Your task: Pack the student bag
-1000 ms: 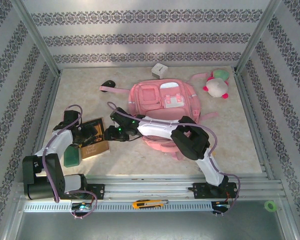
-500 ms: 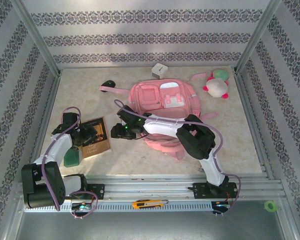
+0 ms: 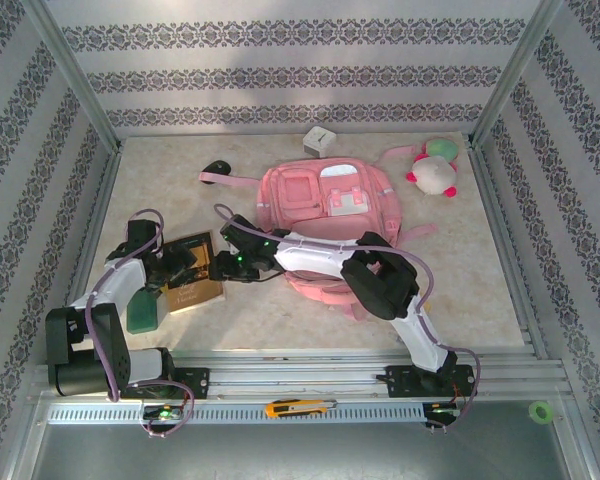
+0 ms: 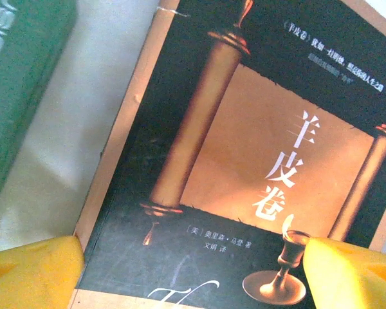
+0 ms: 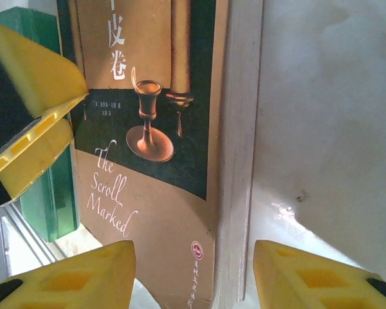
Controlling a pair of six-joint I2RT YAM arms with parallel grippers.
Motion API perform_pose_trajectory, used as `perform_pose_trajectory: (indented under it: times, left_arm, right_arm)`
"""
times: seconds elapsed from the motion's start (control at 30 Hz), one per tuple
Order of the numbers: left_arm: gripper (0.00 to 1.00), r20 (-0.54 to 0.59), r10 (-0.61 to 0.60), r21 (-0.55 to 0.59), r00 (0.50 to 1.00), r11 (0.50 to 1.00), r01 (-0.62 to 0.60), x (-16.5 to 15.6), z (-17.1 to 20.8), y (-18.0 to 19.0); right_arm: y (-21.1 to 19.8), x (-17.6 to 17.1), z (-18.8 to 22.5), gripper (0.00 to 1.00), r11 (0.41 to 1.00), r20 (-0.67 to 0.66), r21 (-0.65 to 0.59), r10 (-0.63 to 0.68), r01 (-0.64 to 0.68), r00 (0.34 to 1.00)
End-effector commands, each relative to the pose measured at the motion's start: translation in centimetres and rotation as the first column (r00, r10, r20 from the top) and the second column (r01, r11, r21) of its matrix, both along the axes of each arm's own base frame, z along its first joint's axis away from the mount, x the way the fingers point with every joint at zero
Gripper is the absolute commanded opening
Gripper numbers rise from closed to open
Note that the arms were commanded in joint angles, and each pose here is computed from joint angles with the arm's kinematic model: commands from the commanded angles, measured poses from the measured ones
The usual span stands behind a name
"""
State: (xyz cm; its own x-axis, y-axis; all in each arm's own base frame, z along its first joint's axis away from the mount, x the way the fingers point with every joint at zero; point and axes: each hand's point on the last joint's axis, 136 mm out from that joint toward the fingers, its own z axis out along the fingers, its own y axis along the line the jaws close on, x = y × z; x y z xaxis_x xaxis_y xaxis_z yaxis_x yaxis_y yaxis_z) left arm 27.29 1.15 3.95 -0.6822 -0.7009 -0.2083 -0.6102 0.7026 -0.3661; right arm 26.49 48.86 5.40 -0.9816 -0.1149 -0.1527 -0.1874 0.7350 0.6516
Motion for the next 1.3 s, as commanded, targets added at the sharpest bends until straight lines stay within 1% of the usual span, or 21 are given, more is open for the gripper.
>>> perform_pose_trajectory:
  times: [0.0, 0.1, 0.23, 0.3, 0.4, 0.43, 0.5, 0.6, 0.7, 0.73, 0.9, 1.0, 1.13, 1.27]
  left_arm:
    - [0.89, -0.007, -0.082, -0.128, 0.997, 0.988, 0.08, -0.9, -1.4, -4.0]
    - [0.89, 0.009, -0.147, -0.101, 0.989, 0.984, 0.147, -0.6, -1.0, -5.2]
    - [0.89, 0.049, -0.19, -0.119, 0.981, 0.974, 0.195, 0.3, 0.6, -6.5]
    - [0.89, 0.067, -0.2, -0.102, 0.978, 0.973, 0.206, 0.4, 1.7, -6.5]
    - [0.84, 0.128, -0.186, -0.036, 0.974, 0.981, 0.192, 0.8, 3.2, -5.4]
    - [0.83, 0.152, -0.178, -0.031, 0.972, 0.982, 0.184, 0.9, 3.6, -5.0]
    - [0.82, 0.166, -0.137, -0.051, 0.977, 0.988, 0.147, 0.8, 3.7, -4.0]
    - [0.82, 0.156, -0.098, -0.073, 0.983, 0.991, 0.11, 0.3, 2.8, -3.1]
    - [0.77, 0.126, -0.078, -0.097, 0.989, 0.991, 0.091, -0.3, 1.5, -2.9]
    - [0.74, 0.114, -0.071, -0.104, 0.991, 0.991, 0.083, -0.4, 0.9, -2.9]
    - [0.72, 0.077, -0.068, -0.113, 0.995, 0.991, 0.077, -0.9, -1.0, -2.9]
    - [0.69, 0.063, -0.07, -0.116, 0.996, 0.99, 0.077, -1.1, -1.7, -3.0]
    - [0.68, 0.064, -0.083, -0.137, 0.994, 0.986, 0.091, -1.0, -2.2, -3.4]
    - [0.66, 0.088, -0.099, -0.191, 0.991, 0.975, 0.114, -0.6, -2.3, -4.4]
  right_arm:
    - [-2.5, 1.0, 0.6, 0.51, 0.999, 0.014, -0.025, -0.037, 0.037, 0.999]
    - [-4.8, 1.4, 1.0, 0.51, 0.997, 0.027, -0.03, -0.069, 0.07, 0.997]
    - [-7.5, 2.1, 1.4, 0.51, 0.993, 0.039, -0.045, -0.107, 0.109, 0.993]
    - [-8.2, 2.2, 1.7, 0.52, 0.993, 0.052, -0.055, -0.098, 0.101, 0.994]
    - [-8.2, 2.6, 2.1, 0.49, 0.997, 0.063, -0.045, -0.062, 0.065, 0.996]
    - [-7.8, 2.8, 2.1, 0.48, 0.998, 0.064, -0.03, -0.05, 0.052, 0.997]
    - [-6.8, 3.0, 2.2, 0.48, 0.999, 0.061, -0.015, -0.029, 0.03, 0.998]
    - [-5.5, 3.4, 1.7, 0.48, 0.999, 0.069, -0.031, -0.005, 0.007, 0.998]
    - [-4.9, 3.4, 0.5, 0.47, 0.997, 0.057, -0.075, 0.021, -0.017, 0.998]
    - [-4.9, 3.6, 0.4, 0.46, 0.996, 0.065, -0.092, 0.02, -0.014, 0.998]
    - [-5.5, 4.3, -0.6, 0.46, 0.982, 0.103, -0.189, 0.011, 0.009, 0.995]
    - [-5.1, 4.0, -1.6, 0.45, 0.982, 0.079, -0.191, 0.029, -0.013, 0.996]
    - [-5.1, 3.2, -3.6, 0.4, 0.974, 0.053, -0.224, 0.058, -0.045, 0.997]
    - [-6.3, 3.2, -5.3, 0.25, 0.969, 0.014, -0.248, 0.022, -0.018, 1.0]
